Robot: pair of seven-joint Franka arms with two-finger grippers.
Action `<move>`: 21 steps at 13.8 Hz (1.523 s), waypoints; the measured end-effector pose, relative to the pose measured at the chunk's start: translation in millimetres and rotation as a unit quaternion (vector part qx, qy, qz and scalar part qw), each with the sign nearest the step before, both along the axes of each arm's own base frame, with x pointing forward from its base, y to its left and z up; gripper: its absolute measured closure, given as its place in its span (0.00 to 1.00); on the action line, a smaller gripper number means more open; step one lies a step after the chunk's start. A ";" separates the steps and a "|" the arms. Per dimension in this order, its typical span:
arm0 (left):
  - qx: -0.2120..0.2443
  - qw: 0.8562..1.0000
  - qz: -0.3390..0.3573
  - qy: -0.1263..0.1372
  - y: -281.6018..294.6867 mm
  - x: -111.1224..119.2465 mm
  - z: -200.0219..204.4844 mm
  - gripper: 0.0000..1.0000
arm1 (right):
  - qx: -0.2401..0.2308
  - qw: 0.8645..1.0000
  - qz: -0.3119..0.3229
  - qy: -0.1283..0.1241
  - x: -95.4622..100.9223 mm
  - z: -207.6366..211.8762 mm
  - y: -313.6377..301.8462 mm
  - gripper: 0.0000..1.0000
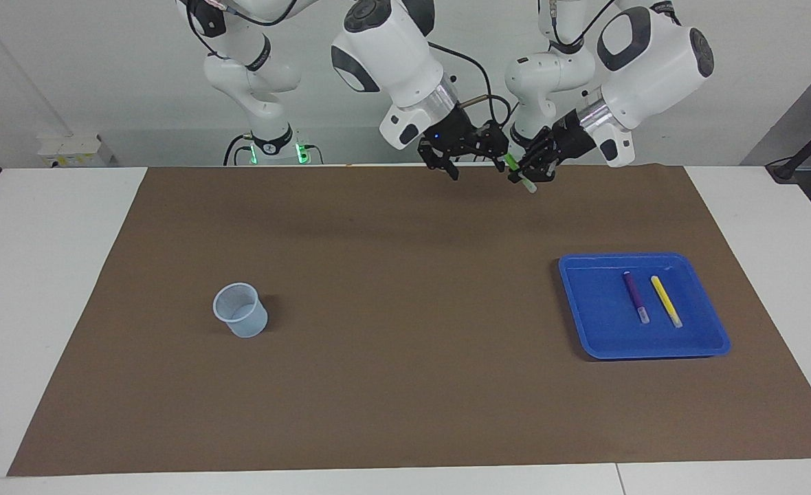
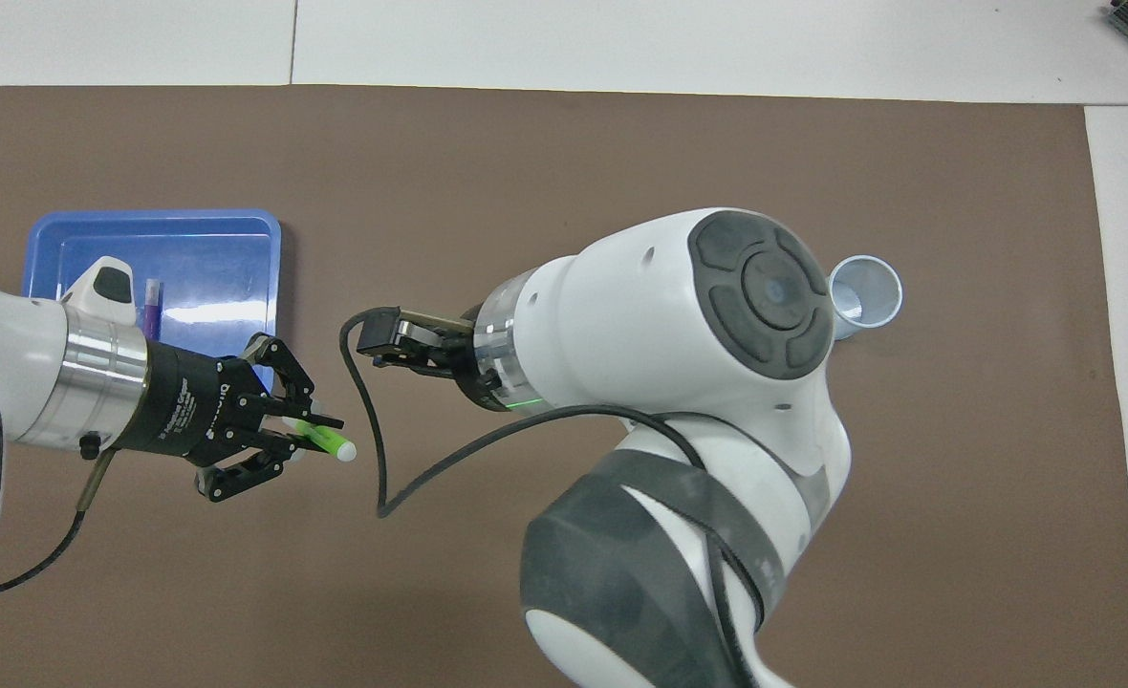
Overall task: Right arm passes pens to left for tray arrangement
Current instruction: 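Move the green pen into the tray while the right gripper withdraws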
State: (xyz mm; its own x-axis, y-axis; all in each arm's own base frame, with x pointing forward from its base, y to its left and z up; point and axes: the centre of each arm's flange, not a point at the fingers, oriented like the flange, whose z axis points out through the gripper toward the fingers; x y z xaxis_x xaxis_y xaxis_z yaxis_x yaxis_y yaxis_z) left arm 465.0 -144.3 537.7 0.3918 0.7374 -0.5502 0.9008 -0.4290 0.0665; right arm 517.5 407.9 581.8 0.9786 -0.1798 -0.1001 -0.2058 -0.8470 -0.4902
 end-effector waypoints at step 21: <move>0.189 0.859 -0.393 -0.268 46.9 82.5 -100.2 0.82 | -0.212 0.936 0.270 -0.079 77.9 -25.9 -222.7 0.00</move>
State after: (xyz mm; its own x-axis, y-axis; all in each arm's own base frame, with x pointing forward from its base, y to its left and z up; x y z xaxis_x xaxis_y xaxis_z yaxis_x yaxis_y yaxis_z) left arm 547.5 -97.4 437.5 0.9729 0.2148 0.0851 0.2058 -0.9730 0.1042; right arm 595.4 185.2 555.9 0.9351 0.3538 0.0213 0.3544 -0.9321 -0.0748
